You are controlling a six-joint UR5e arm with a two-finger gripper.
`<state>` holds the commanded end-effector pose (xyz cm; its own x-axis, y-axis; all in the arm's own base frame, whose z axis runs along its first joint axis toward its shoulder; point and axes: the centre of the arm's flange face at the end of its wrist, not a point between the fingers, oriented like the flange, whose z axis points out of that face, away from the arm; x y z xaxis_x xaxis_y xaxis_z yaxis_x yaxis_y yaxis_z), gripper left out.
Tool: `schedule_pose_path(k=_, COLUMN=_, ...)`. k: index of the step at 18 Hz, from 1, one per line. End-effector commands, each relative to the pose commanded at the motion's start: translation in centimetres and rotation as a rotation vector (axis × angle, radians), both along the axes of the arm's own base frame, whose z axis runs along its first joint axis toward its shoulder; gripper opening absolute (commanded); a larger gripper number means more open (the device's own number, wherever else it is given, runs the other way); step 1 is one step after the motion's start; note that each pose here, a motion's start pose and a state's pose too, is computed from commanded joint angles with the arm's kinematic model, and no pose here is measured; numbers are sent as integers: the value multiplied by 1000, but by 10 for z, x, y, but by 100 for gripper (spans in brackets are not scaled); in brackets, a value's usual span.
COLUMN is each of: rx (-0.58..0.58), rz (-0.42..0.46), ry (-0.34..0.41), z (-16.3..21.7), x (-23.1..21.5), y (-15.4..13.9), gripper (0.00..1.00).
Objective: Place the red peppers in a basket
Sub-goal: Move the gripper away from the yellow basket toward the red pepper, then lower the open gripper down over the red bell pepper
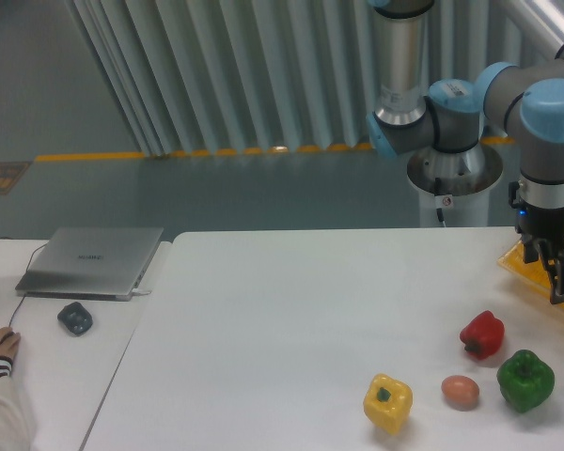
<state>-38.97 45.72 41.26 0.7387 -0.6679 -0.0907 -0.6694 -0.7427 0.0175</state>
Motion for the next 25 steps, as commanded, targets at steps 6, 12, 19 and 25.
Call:
schedule_pose_path(k=6, rx=-3, rz=3, ry=-5, z=-3, x=4, y=0, gripper=100)
schedule_pose_path(k=12, rx=8, rz=99, ry=-31, z=-11, x=13, y=5, gripper=100)
schedule_pose_path(k=19, rx=95, rz=258, ry=-143, z=-28, x=27, y=12, gripper=100)
schedule_pose_path(k=25, rx=14, rz=334, ry=-114, z=-64, x=42, y=-10, gripper=100)
